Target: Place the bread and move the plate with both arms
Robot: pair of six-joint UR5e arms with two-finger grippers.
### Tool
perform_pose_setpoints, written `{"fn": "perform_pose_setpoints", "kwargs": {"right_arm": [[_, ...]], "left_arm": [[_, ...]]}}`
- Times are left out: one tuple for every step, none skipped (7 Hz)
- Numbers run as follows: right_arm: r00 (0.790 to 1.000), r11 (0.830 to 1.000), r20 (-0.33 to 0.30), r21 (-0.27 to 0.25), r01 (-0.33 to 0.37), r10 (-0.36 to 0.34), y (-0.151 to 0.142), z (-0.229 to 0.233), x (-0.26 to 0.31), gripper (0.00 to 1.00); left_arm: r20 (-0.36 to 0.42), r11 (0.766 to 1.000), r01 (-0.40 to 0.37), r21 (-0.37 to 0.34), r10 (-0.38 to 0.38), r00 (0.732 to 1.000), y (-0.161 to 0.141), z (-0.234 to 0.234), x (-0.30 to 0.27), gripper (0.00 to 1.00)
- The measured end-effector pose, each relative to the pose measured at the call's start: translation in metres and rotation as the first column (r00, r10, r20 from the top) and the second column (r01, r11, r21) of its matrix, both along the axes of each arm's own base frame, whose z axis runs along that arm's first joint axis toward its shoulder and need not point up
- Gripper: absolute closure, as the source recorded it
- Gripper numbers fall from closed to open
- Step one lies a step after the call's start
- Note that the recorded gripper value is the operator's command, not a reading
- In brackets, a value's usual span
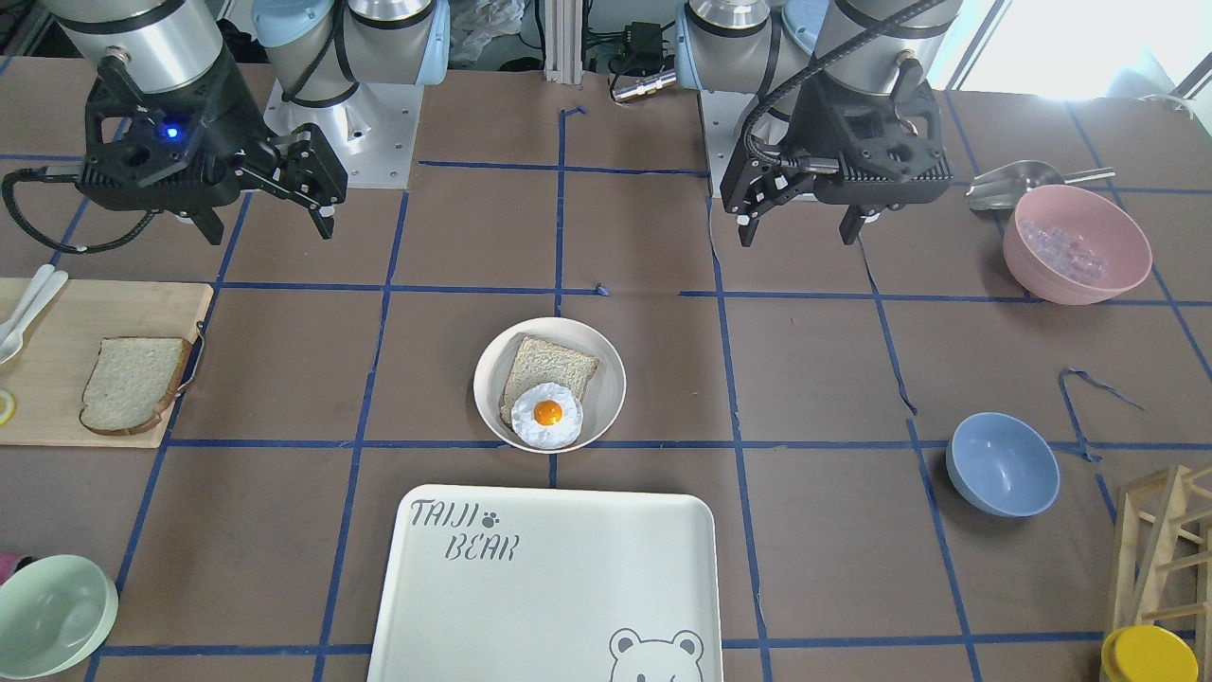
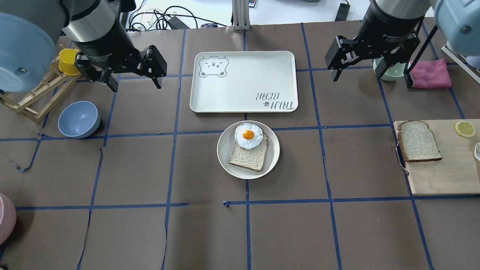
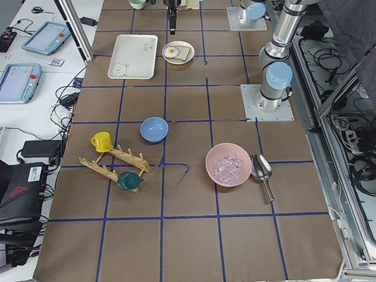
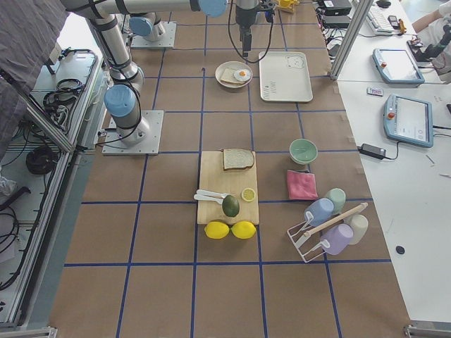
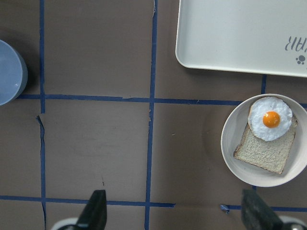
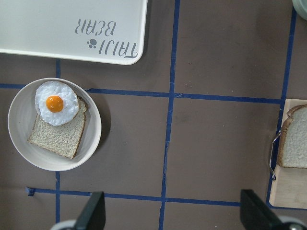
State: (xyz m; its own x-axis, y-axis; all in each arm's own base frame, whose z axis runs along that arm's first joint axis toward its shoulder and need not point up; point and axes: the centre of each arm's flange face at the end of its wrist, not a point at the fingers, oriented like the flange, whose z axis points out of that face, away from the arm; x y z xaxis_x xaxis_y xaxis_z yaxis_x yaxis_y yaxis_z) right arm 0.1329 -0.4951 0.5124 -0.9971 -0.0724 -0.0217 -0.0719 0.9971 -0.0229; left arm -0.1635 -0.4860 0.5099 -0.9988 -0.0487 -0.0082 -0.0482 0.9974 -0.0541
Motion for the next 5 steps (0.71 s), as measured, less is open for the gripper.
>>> {"fn": "perform_pose_setpoints", "kwargs": {"right_arm": [[1.0, 1.0, -0.001, -0.003, -0.003, 0.003, 0.001, 0.001, 0.001, 0.0], [1.0, 1.0, 0.0, 0.0, -0.017, 0.017, -0.001, -0.001, -0.002, 0.0], [1.0, 0.999, 0.002, 0.009, -0.031, 0.031, -0.007, -0.005, -0.017, 0.04], [1.0, 0.999, 0.013, 0.033, -0.021, 0.02, -0.016, -0.017, -0.055, 0.04], [0.998, 0.998, 0.064, 0.063, -0.006, 0.002, -0.024, -0.043, -0.116, 0.02]], "left_arm": [[0.0, 1.0, 0.0, 0.0, 0.0, 1.0, 0.0, 0.0, 0.0, 0.0], [0.0, 1.0, 0.0, 0.0, 0.0, 1.0, 0.0, 0.0, 0.0, 0.0], [0.0, 1.0, 0.0, 0.0, 0.0, 1.0, 0.0, 0.0, 0.0, 0.0], [0.0, 1.0, 0.0, 0.0, 0.0, 1.0, 0.0, 0.0, 0.0, 0.0], [0.0, 1.0, 0.0, 0.0, 0.0, 1.0, 0.0, 0.0, 0.0, 0.0]]}}
